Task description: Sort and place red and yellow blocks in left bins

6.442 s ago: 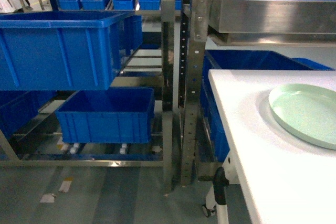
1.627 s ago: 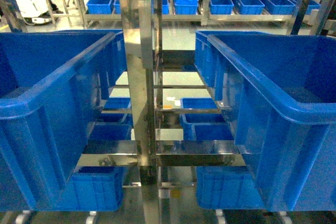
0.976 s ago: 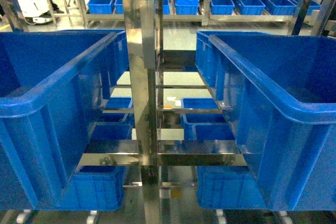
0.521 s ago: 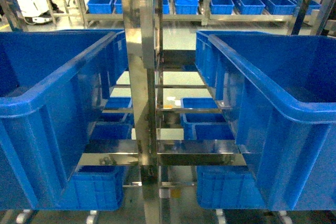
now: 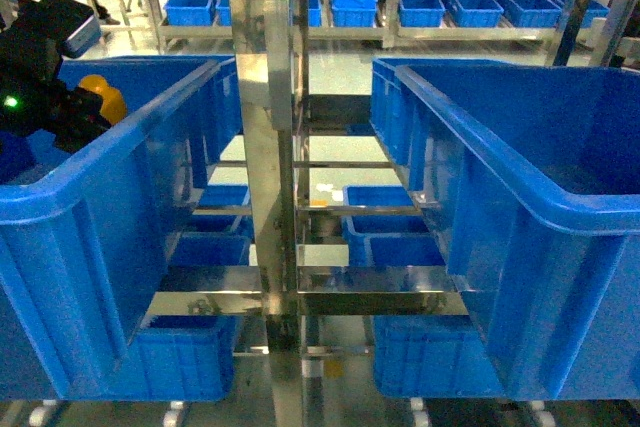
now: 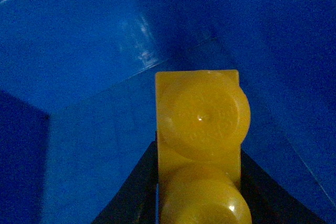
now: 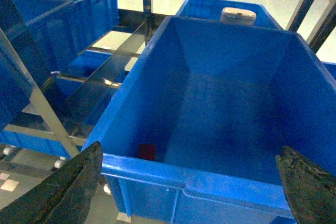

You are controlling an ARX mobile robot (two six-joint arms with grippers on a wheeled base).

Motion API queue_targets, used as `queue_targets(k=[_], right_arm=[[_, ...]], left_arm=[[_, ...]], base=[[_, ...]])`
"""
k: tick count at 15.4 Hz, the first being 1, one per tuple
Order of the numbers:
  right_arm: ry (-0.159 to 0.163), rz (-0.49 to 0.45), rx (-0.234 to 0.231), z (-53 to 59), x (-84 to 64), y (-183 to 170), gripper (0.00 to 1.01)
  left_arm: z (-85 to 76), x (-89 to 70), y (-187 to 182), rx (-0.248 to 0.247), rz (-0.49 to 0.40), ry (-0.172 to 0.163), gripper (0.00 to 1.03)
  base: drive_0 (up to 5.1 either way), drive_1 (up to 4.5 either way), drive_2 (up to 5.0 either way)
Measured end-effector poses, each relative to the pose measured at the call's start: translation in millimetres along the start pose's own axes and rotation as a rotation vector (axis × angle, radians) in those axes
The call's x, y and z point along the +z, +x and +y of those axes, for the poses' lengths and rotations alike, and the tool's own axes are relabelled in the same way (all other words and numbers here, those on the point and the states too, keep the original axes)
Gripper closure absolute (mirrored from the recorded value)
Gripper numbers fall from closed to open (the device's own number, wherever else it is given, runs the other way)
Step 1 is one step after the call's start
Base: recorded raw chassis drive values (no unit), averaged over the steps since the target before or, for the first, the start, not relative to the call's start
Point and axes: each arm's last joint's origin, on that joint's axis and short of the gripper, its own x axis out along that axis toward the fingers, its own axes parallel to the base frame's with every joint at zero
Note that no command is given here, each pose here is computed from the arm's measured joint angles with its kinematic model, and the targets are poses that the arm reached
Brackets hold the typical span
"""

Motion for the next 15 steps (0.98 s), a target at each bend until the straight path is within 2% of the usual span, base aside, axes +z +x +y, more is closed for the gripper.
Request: queue_targets(k=[2, 3, 5, 6, 7, 8, 10, 11, 12, 13, 15], right_arm=[[0.0, 0.0, 0.0, 0.0, 0.0, 0.1, 0.03], [0.0, 0.0, 0.0, 0.0, 0.0, 0.0, 0.03], [0.0, 0.0, 0.0, 0.0, 0.0, 0.0, 0.03], [0.0, 0.0, 0.0, 0.0, 0.0, 0.0, 0.03], [0.0, 0.0, 0.0, 0.0, 0.0, 0.0, 0.03], [0.0, 0.0, 0.0, 0.0, 0.0, 0.0, 0.03], [0.0, 0.0, 0.0, 0.0, 0.0, 0.0, 0.03], [0.0, 0.0, 0.0, 0.0, 0.0, 0.0, 0.03], [0.0, 0.0, 0.0, 0.0, 0.0, 0.0, 0.03], [0.0, 0.0, 0.0, 0.0, 0.0, 0.0, 0.03], [0.0, 0.0, 0.0, 0.0, 0.0, 0.0, 0.03]], left_arm=[[15.4, 1.9, -11.9, -0.018, -0.002, -0.029, 0.5], [26.6, 7.5, -30.4, -0.019, -0.024, -0.065, 0.36], [25.6, 10.4, -67.6, -0.088, -0.043, -0.113, 0.12], [21.7, 7.2, -85.0, -0.149, -0.017, -0.159, 0.03], [16.8, -1.3, -150.9, -0.313, 0.066, -0.357, 0.05], [26.3, 7.0, -203.8, -0.233, -0.055, -0.411, 0.05], [28.9, 12.0, -220.7, -0.172, -0.136, -0.422, 0.05], [30.8, 17.7, -231.6, -0.103, -0.219, -0.427, 0.05], [30.0, 22.1, -239.2, -0.07, -0.294, -0.439, 0.05], [29.0, 24.2, -242.1, -0.067, -0.324, -0.448, 0.05], [28.6, 25.0, -242.8, -0.069, -0.329, -0.453, 0.05]], base=[[0.0, 0.0, 0.0], [0.0, 0.0, 0.0], [0.0, 0.0, 0.0], [0.0, 0.0, 0.0], [0.0, 0.0, 0.0], [0.0, 0.0, 0.0], [0.0, 0.0, 0.0], [0.0, 0.0, 0.0], [0.0, 0.0, 0.0], [0.0, 0.0, 0.0], [0.0, 0.0, 0.0]])
